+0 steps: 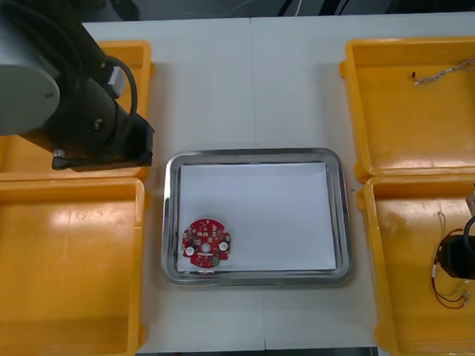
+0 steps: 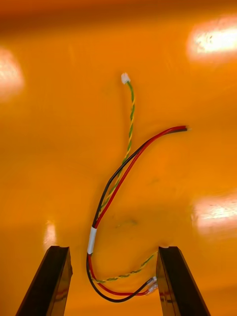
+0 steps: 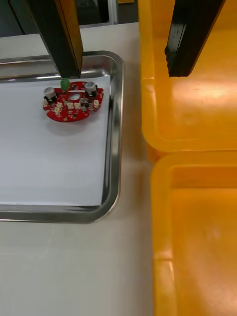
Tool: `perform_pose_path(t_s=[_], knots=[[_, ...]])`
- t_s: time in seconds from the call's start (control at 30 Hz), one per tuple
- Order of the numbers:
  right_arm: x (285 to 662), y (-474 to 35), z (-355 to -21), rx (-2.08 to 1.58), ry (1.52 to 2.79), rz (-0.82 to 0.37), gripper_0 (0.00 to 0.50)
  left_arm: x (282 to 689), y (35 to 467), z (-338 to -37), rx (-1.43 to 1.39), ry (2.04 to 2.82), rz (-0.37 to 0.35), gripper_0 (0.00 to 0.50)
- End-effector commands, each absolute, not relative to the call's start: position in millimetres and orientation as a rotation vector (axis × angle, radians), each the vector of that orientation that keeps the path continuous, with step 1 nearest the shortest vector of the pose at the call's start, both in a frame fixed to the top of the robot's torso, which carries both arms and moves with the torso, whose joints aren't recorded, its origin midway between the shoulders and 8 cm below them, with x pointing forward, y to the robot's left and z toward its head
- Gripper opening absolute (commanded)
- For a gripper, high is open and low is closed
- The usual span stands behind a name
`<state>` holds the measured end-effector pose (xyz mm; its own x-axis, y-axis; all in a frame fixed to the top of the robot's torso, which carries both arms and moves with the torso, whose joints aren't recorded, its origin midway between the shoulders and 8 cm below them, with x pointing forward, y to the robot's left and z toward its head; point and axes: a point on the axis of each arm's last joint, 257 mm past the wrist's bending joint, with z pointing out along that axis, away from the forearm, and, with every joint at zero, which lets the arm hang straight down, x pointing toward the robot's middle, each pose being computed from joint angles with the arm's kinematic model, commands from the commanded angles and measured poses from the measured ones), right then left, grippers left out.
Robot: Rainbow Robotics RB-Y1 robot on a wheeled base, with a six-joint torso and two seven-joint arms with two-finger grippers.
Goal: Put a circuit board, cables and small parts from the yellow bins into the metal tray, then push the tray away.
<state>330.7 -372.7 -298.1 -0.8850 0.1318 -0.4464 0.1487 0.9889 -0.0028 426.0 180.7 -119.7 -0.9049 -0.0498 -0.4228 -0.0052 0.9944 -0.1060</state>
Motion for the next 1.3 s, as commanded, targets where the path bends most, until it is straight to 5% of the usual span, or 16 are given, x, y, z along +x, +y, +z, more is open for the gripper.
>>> perform_pose_path(t_s=[0.03,0.67,1.3], knots=[[324,-364,-320,0.254,2.682,0.005,0.500,443,226,-106,-0.145,2.691,-0.080,0.500],[322,-365,-346,0.289,2.649,0.022,0.500,500,325,-91,-0.171,2.652,0.012,0.500],[318,-355,-355,0.315,2.642,0.034,0.500,550,347,-99,0.165,2.610,0.020,0.500]])
